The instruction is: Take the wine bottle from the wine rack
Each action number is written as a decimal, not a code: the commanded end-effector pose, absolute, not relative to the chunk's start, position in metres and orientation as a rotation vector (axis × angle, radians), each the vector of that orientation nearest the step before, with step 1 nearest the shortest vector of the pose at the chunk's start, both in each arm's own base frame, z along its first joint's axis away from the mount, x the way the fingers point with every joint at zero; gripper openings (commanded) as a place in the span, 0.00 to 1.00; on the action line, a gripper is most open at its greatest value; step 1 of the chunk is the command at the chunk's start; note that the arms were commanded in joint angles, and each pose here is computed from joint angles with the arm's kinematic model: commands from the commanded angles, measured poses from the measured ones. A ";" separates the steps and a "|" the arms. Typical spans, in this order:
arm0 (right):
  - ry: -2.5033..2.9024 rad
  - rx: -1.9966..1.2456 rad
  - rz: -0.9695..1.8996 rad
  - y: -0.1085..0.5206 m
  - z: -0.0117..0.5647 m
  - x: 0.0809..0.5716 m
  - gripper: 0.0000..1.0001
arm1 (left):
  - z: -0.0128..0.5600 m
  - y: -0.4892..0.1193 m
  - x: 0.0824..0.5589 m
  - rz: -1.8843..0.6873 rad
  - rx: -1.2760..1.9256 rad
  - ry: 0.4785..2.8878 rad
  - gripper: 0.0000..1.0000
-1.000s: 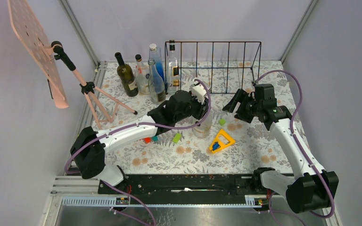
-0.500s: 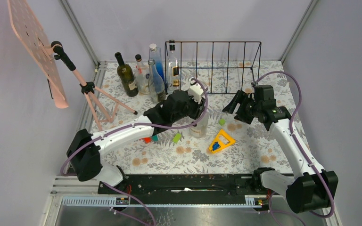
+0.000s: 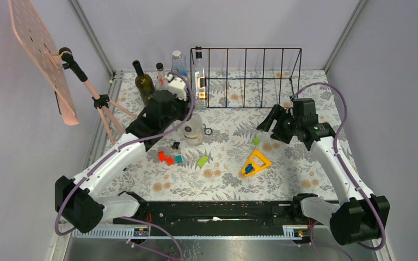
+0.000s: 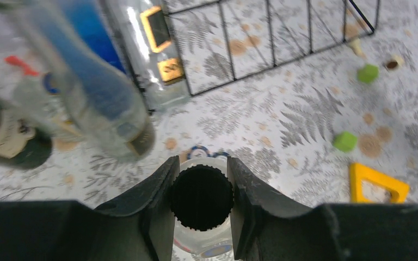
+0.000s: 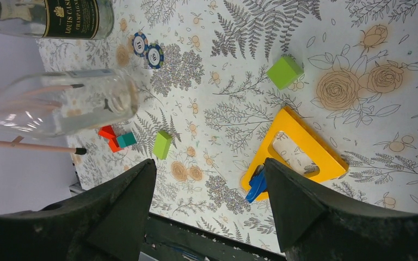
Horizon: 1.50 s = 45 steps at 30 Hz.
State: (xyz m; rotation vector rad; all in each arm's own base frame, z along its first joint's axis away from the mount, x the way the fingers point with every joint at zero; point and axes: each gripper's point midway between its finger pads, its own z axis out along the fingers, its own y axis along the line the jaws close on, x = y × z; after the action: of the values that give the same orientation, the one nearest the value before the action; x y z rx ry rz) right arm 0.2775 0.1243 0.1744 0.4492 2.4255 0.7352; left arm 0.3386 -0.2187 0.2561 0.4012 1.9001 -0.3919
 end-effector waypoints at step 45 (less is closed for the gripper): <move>2.466 0.406 0.727 0.123 0.166 0.277 0.79 | 0.385 -0.036 0.483 -0.054 -0.138 1.389 0.00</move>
State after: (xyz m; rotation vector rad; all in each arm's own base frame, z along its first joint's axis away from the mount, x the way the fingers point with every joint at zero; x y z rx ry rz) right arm 0.2768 0.1227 0.1647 0.4303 2.4648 0.7175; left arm 0.4614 -0.0461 0.2366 -0.1086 1.8565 -0.0540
